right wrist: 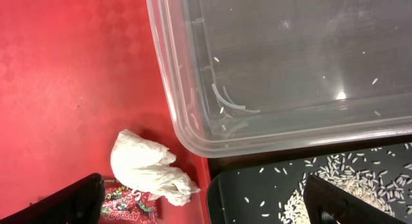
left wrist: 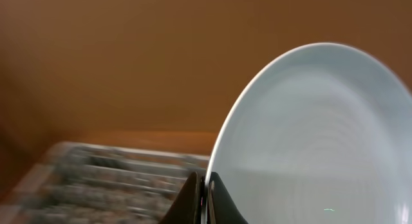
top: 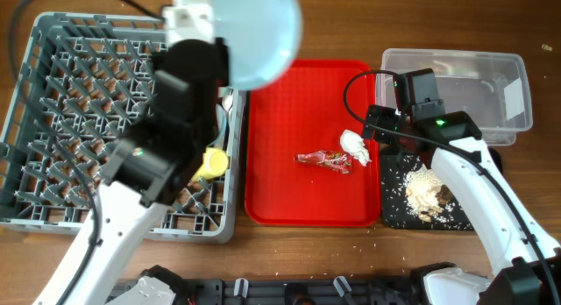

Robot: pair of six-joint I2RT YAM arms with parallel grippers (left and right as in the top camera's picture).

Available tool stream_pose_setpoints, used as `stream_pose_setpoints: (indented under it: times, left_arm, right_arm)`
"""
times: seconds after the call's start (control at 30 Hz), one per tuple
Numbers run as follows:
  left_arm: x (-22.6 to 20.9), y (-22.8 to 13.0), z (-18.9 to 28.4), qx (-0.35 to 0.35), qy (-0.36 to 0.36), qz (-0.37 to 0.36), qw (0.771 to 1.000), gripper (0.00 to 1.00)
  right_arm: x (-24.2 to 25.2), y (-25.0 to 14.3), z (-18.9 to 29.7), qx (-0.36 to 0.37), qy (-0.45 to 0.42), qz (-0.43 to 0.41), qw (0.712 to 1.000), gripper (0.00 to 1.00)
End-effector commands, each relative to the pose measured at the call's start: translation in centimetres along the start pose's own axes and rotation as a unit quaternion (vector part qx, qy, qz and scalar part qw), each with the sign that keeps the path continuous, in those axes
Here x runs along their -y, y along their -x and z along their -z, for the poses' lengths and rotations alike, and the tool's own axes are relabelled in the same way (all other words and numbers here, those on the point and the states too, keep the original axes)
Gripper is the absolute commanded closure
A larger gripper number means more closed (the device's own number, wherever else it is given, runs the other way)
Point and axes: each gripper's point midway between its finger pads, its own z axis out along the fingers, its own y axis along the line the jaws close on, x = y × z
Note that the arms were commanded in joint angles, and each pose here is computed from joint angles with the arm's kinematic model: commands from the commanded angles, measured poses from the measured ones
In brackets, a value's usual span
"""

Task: Sort waste into correct bins and load items into the dishwasher rack
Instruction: 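Lift the blue plate with the left gripper and carry it to the rack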

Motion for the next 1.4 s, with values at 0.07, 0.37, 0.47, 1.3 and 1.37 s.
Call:
stream_pose_setpoints:
  times: [0.07,0.37,0.47,1.3,1.37]
  left_arm:
    - [-10.0,-3.4,-4.4,-0.100,0.223,-0.214,0.946,0.96]
    - [-10.4,-12.9,-12.4,-0.260,0.271,-0.410,0.831,0.96]
    - [-9.0,-13.6,-12.9,-0.250,0.258,-0.393,0.846,0.96]
    - [-4.2,-19.2,-12.1,-0.287,0.146,-0.262,0.910,0.43]
    - [-5.4,-19.3,-12.3,-0.293,0.157,-0.254,0.908,0.45]
  right_arm:
    - [0.2,0.6,0.1,0.008,-0.008,0.001,1.000,0.00]
    - [0.2,0.6,0.1,0.008,-0.008,0.001,1.000,0.00]
    - [0.2,0.6,0.1,0.008,-0.008,0.001,1.000,0.00]
    - [0.2,0.6,0.1,0.008,-0.008,0.001,1.000,0.00]
    - [0.2,0.6,0.1,0.008,-0.008,0.001,1.000,0.00]
